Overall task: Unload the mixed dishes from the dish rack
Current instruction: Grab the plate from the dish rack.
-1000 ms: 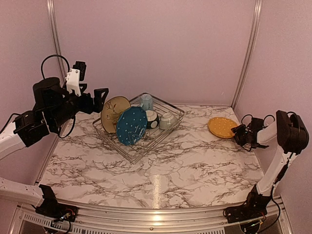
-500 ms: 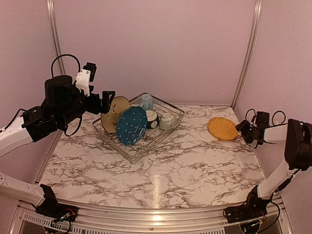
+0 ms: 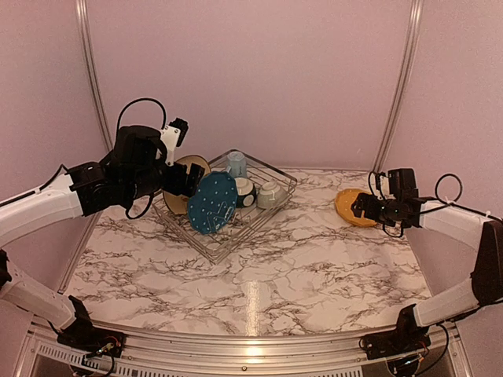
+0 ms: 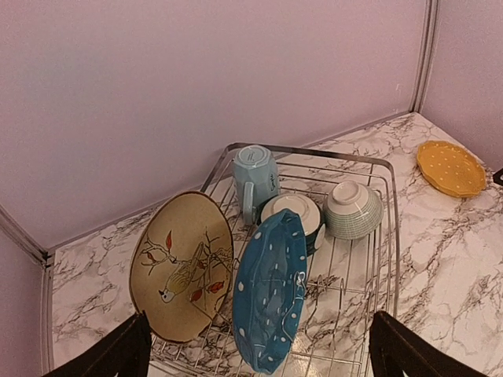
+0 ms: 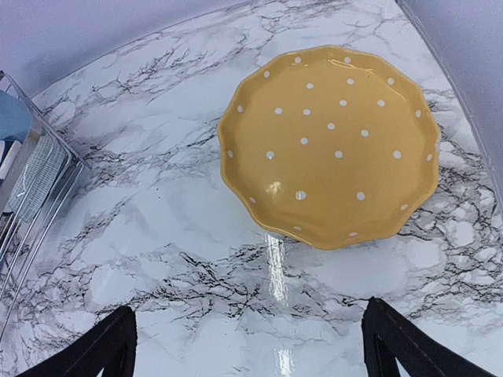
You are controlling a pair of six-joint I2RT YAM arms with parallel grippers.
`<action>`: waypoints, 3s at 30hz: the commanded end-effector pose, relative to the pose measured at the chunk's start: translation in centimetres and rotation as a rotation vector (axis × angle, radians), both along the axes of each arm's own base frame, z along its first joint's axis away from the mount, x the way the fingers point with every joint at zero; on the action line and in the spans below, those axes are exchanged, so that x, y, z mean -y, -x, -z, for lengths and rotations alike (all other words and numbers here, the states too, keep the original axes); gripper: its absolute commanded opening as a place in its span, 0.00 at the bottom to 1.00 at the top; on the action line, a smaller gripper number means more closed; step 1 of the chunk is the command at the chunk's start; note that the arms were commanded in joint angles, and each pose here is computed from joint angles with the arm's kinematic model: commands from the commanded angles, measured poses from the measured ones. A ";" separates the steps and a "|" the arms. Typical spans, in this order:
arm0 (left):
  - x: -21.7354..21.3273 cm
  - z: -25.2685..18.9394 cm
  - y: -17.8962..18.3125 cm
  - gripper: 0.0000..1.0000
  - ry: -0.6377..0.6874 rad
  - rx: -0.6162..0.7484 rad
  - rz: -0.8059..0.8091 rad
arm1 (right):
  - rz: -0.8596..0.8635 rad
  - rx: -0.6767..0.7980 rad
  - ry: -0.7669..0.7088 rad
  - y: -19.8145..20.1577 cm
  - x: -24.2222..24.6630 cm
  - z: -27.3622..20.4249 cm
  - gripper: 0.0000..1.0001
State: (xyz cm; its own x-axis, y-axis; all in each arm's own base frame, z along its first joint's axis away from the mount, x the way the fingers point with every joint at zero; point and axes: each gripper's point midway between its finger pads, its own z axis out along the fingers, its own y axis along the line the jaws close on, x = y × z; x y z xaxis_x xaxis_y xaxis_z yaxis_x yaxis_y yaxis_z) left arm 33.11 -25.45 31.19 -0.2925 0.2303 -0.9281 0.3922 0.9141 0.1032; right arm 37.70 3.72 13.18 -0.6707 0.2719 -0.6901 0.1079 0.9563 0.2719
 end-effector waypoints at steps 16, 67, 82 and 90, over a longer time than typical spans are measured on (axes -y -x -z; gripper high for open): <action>2.6 8.2 -5.5 0.99 -0.008 -0.320 -0.186 | 0.034 0.096 0.004 0.2 0.2 -4.9 0.98; 1.9 12.2 -8.4 0.12 -0.327 -0.461 -0.066 | -0.260 0.310 -0.068 3.0 -4.2 -10.3 0.99; 2.3 7.8 -7.4 0.00 -0.531 -0.285 -0.159 | -0.259 0.304 -0.079 2.9 -4.3 -10.1 0.99; 3.0 2.9 -6.7 0.00 -0.530 -0.170 -0.155 | -0.256 0.304 -0.079 3.0 -4.3 -10.1 0.98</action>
